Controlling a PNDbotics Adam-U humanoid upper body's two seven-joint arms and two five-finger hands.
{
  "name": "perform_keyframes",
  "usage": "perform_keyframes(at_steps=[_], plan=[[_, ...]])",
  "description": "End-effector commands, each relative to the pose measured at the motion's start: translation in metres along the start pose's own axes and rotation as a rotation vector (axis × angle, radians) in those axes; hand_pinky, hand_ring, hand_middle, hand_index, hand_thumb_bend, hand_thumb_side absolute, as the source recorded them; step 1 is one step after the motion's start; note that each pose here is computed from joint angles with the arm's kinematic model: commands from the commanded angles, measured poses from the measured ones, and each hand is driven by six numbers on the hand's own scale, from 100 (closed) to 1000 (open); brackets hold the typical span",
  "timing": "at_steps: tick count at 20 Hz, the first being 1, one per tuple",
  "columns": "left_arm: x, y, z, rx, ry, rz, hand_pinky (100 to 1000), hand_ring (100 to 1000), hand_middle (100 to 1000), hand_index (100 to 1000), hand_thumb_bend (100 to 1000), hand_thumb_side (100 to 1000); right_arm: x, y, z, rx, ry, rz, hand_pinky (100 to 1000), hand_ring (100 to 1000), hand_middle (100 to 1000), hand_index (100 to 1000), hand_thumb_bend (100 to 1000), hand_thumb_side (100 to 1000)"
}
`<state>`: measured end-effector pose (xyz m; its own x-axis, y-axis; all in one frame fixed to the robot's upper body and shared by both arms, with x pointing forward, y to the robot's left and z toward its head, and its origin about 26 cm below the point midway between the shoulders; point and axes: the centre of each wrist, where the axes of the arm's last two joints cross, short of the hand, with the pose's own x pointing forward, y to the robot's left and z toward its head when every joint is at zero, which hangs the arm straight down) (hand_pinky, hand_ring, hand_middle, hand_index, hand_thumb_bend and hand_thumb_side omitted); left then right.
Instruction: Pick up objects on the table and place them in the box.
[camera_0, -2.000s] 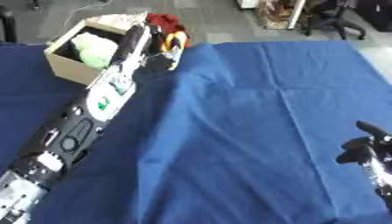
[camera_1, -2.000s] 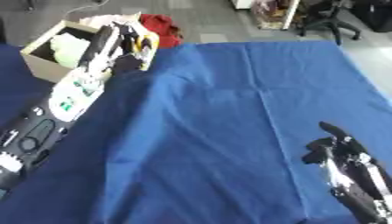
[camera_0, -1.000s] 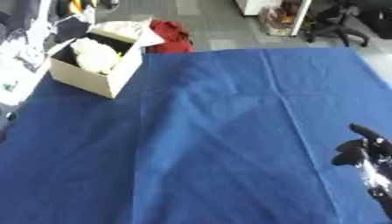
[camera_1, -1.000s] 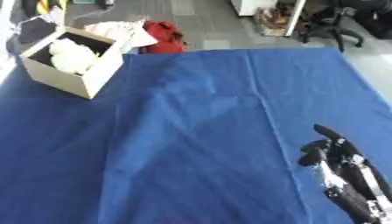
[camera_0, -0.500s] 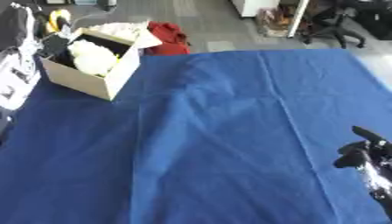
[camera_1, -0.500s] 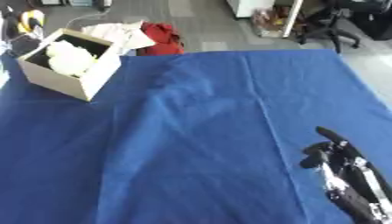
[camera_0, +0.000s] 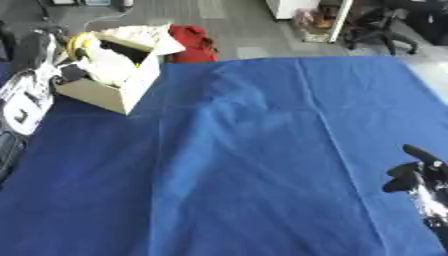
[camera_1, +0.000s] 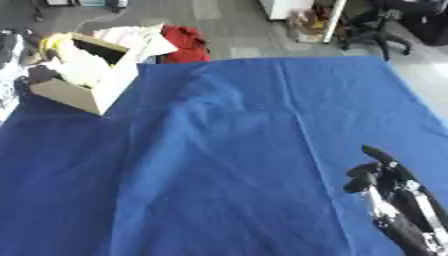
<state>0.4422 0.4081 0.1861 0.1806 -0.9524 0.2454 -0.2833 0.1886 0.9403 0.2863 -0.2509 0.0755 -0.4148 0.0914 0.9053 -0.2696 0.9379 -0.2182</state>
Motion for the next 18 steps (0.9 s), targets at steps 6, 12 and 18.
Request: perform_keyframes(at_steps=[6,12,18], plan=[[0.004,0.032,0.001,0.016,-0.073,-0.023,866,834,909,990,100,794,0.005,-0.006,-0.002,-0.003,-0.017,0.026,602,548,585,906,100,428],[0.007,0.055,0.011,0.081,-0.125,0.041,887,875,922,998,100,905,0.006,-0.007,-0.002,-0.004,-0.017,0.032,601,547,584,906,100,428],[0.022,0.092,0.036,0.220,-0.252,0.241,862,817,817,916,100,904,0.006,-0.009,-0.001,-0.013,-0.015,0.039,601,547,584,905,100,426]])
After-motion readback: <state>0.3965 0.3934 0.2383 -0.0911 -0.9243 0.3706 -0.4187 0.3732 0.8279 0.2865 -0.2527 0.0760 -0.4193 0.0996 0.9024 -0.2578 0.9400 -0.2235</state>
